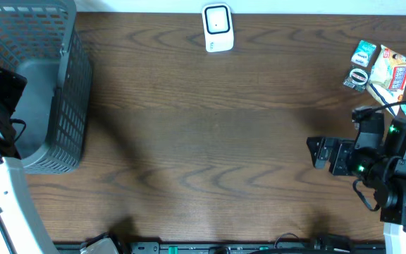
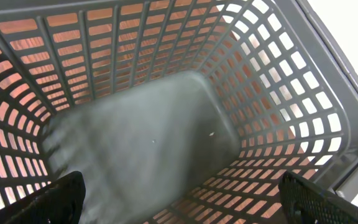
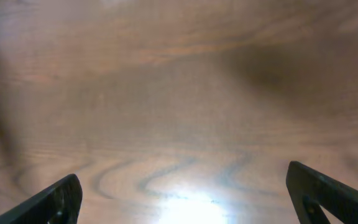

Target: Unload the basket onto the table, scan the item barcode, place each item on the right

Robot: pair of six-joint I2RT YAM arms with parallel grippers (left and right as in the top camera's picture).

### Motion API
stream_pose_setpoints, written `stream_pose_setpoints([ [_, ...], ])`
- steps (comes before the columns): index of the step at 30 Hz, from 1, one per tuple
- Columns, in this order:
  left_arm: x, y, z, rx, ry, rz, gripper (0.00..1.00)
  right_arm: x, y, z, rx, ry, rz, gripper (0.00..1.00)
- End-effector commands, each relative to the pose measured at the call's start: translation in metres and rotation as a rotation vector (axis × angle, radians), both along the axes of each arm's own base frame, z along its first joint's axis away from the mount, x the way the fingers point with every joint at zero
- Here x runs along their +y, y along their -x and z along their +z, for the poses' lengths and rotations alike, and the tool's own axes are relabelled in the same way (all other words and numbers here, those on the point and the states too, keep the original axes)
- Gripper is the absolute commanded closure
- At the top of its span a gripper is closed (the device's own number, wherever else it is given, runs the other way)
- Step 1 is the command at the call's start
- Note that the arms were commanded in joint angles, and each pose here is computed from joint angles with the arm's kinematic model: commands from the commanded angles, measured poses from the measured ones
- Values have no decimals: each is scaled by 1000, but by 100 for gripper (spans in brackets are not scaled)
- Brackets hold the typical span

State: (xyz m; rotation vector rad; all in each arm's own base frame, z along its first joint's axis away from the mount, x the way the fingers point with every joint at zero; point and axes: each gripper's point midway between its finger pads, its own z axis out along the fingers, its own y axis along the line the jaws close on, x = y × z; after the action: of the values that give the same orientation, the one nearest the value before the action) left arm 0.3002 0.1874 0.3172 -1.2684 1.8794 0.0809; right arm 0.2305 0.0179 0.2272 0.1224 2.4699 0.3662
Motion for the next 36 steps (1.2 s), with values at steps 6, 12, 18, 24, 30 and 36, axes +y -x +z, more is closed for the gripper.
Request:
stream_pose_setpoints([
  [6, 3, 0, -1, 4, -3, 10, 2, 0, -1, -1, -9, 1, -5, 1],
  [12, 3, 0, -1, 5, -3, 10, 2, -2, -17, -24, -121, 24, 5, 1],
  [18, 3, 0, -1, 4, -3, 10, 2, -2, -26, -51, -297, 62, 21, 1],
  [24, 3, 0, 0, 4, -3, 10, 2, 11, -27, -63, -520, 110, 92, 1],
  [30, 3, 0, 0, 4, -3, 10, 2, 26, -20, -63, -688, 188, 193, 1],
  [36, 3, 0, -1, 5, -3, 10, 2, 24, -15, -63, -801, 215, 171, 1],
])
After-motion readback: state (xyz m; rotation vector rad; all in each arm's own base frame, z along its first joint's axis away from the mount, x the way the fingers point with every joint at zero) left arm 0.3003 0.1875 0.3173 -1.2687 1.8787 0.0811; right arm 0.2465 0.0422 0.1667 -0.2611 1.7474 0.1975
